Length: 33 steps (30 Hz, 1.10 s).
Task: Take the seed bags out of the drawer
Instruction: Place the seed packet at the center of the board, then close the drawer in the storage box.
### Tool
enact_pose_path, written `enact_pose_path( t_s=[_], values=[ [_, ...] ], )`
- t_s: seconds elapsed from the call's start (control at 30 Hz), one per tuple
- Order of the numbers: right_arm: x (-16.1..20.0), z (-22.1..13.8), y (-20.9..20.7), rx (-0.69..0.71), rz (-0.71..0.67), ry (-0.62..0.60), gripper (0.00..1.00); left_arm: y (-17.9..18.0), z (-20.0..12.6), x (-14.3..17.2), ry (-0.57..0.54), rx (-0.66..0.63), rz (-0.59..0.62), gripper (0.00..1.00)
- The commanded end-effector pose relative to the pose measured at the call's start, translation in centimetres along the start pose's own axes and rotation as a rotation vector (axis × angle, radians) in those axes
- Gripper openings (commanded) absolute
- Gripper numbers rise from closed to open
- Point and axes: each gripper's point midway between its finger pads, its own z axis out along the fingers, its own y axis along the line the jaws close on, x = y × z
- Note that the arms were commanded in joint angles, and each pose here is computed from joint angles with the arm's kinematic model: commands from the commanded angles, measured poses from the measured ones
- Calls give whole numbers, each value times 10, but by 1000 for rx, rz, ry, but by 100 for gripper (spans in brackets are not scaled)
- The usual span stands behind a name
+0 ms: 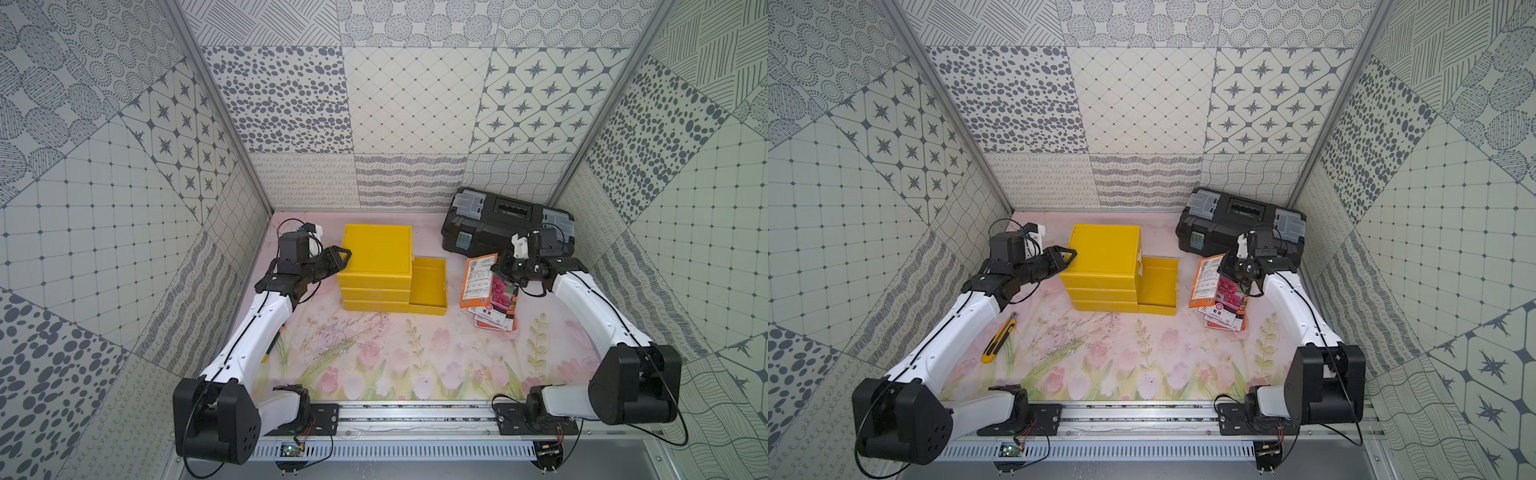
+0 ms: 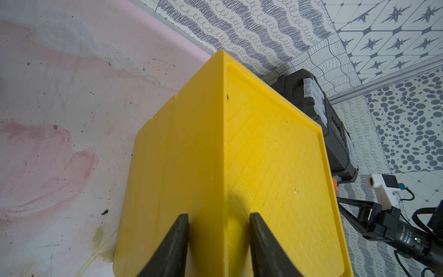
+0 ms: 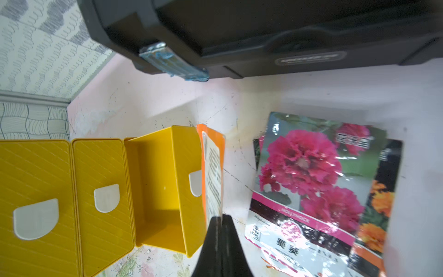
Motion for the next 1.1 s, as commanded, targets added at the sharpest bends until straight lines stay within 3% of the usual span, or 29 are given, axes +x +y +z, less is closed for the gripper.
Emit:
enact_pose_path(
  t_s=[0.0, 0.43, 0.63, 0.8, 1.07],
  values=[
    [5, -6, -17, -16, 11, 24, 0, 44, -9, 89, 347, -166, -157, 43],
    [12, 18, -106, 240, 82, 65, 0, 43, -8, 90, 352, -160, -160, 43],
    [9, 14, -121, 328, 80, 33, 28, 43, -8, 90, 352, -156, -160, 43],
    [5, 6, -107, 309, 44, -16, 33, 43, -8, 90, 352, -154, -164, 43],
    [24, 37, -28, 112, -69, 28, 34, 44, -8, 90, 352, -160, -164, 43]
  ],
)
